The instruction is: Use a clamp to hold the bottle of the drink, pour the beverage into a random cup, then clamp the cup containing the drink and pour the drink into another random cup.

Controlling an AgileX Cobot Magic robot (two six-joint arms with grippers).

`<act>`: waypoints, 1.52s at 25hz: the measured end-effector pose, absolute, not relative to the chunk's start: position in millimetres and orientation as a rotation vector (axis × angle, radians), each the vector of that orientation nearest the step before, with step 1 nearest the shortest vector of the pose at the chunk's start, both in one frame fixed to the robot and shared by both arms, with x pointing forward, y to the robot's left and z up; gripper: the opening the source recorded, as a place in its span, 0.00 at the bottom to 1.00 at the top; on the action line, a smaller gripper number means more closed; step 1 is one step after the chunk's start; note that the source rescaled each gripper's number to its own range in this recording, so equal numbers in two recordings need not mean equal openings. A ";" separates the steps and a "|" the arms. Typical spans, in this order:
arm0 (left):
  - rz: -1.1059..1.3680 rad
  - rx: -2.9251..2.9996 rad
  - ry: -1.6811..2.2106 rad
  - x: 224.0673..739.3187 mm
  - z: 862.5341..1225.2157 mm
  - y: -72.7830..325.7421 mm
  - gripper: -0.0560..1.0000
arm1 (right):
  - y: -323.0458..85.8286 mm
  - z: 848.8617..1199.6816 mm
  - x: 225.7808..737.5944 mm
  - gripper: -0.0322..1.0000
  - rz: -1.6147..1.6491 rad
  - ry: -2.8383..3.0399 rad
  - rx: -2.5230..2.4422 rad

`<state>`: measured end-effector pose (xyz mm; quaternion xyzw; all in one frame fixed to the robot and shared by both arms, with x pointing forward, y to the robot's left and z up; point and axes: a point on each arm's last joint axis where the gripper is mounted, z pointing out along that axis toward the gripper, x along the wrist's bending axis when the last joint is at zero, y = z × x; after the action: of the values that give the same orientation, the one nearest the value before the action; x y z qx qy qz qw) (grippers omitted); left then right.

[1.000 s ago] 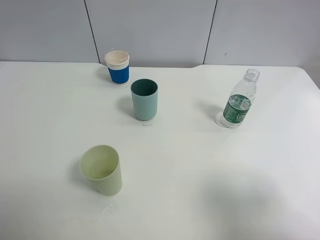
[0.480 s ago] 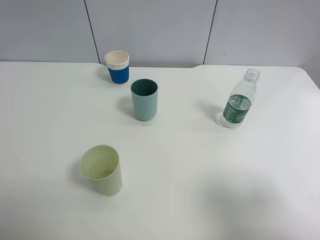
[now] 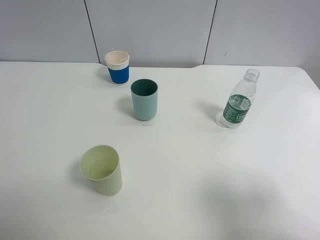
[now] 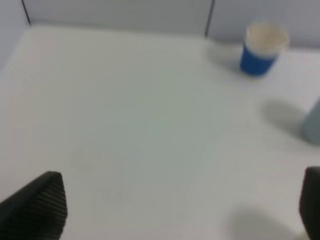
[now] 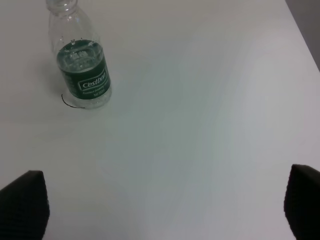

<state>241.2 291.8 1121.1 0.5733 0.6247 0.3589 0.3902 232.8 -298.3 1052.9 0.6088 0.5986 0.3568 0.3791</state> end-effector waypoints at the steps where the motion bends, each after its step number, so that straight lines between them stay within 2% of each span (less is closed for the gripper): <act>1: 0.901 1.470 1.597 237.6 1118.8 291.2 0.80 | -298.3 1052.9 232.8 0.95 0.911 1.529 1.555; 10: 0.997 1.408 1.518 206.0 1094.7 289.0 0.80 | -298.3 1052.9 232.8 0.95 0.911 1.529 1.555; 16: 1.019 1.436 1.568 216.3 1079.8 294.1 0.80 | -298.3 1052.9 232.8 0.95 0.911 1.529 1.555; 21: 0.956 1.480 1.622 231.7 1053.6 295.3 0.80 | -298.3 1052.9 232.8 0.95 0.911 1.529 1.555; 38: 0.914 1.519 1.538 232.9 1054.0 295.3 0.80 | -298.3 1052.9 232.8 0.95 0.911 1.529 1.555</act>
<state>232.9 295.3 1054.0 0.5968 0.6042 0.3590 0.3872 232.8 -298.3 1052.9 0.6088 0.5986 0.3568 0.3791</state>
